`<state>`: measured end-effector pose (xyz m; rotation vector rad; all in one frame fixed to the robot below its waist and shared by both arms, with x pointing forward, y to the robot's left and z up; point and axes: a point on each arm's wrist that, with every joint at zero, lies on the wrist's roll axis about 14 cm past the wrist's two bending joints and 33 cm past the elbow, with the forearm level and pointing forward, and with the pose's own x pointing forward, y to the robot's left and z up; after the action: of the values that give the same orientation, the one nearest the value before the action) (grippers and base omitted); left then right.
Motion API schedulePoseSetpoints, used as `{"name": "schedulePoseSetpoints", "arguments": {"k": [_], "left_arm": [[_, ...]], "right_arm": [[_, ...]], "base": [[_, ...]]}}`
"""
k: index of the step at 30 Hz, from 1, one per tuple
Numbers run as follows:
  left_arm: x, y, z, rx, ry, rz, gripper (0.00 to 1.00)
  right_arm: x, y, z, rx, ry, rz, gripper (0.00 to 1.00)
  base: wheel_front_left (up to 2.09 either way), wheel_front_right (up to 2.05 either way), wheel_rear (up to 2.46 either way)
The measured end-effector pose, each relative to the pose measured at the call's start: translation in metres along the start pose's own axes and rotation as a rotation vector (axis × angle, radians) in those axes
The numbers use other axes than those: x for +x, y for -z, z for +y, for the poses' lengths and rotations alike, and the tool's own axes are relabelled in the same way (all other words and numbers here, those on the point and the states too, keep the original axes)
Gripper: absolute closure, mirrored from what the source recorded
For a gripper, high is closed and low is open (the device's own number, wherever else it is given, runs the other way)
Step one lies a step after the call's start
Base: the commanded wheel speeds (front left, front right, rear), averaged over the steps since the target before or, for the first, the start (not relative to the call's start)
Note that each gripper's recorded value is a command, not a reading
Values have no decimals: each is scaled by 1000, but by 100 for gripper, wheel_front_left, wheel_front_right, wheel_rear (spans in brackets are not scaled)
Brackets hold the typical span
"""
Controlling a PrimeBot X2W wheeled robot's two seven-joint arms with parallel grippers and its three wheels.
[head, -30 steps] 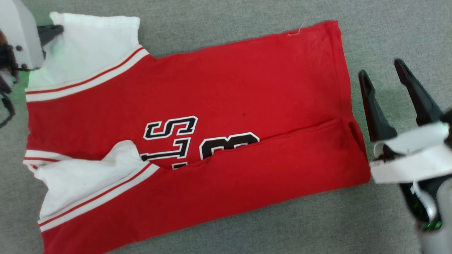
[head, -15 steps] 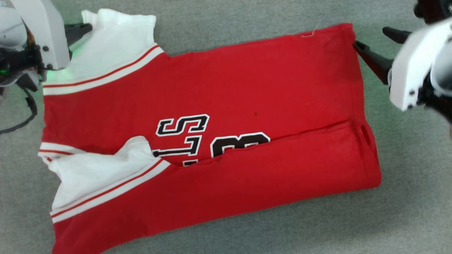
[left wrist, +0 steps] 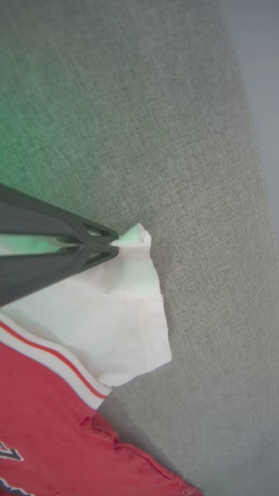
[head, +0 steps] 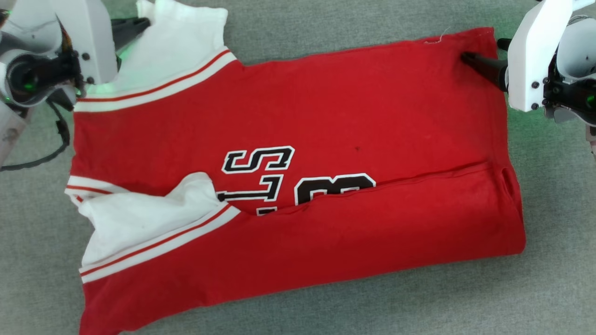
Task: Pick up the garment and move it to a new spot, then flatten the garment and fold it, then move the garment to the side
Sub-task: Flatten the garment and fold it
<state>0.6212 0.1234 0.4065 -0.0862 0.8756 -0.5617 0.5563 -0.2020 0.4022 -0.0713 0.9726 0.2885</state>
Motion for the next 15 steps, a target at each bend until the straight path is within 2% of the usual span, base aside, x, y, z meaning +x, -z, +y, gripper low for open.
{"name": "schedulePoseSetpoints", "arguments": {"k": [2,3,4,5,15], "left_arm": [[-1,1,-2,-6,7,-1,100],[-1,1,-3,-2,8,-2,100],[-2,-1,-4,-2,10,-7,100],[-2,-2,-6,-5,16,-11,100],[-25,-20,-33,5,73,-144,100]], "right_arm": [[3,1,1,7,-8,12,0],[4,0,2,4,-10,15,36],[4,-1,2,3,-12,14,62],[5,-1,2,3,-13,13,100],[-4,-12,8,-16,-37,-107,100]], "base": [[0,0,0],[0,0,0],[0,0,0],[0,0,0],[0,0,0]]}}
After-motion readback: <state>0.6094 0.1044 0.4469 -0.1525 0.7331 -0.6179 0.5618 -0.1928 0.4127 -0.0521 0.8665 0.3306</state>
